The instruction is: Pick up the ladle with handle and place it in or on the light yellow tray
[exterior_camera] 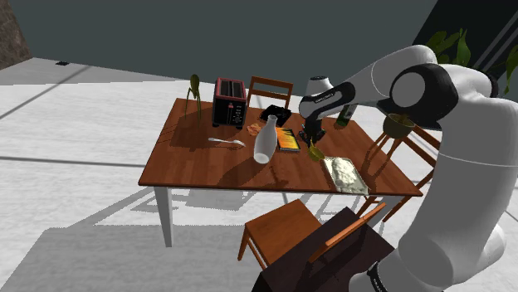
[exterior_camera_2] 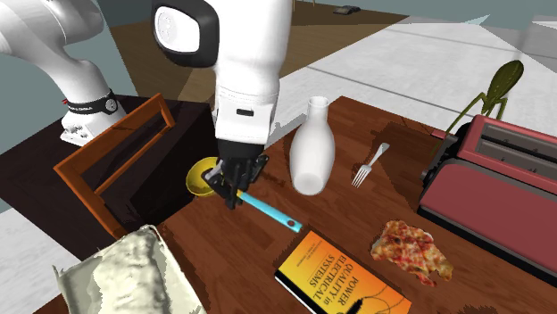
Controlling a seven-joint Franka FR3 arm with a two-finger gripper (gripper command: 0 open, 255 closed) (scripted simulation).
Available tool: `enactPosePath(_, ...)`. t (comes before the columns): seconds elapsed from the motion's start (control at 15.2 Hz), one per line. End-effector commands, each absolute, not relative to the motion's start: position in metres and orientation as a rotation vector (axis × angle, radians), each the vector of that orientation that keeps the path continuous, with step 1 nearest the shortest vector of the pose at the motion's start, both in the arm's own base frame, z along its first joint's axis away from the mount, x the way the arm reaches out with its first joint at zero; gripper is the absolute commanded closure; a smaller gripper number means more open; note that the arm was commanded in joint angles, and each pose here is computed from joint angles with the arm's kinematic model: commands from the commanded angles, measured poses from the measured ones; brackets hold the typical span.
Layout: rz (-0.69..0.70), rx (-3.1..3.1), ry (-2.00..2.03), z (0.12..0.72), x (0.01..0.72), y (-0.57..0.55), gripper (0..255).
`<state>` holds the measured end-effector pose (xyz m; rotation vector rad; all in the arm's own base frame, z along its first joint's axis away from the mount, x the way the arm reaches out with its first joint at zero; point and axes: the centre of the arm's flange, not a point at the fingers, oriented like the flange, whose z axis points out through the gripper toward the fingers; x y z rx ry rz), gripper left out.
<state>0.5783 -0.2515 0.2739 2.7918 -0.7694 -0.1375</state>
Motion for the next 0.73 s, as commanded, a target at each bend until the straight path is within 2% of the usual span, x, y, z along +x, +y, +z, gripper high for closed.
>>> enactPosePath(0.0, -0.137, 2.792, -0.769, 0.275, 0.559, -0.269, 255)
enactPosePath(0.66, -0.137, 2.792, -0.769, 0.276, 0.461, -0.357, 255)
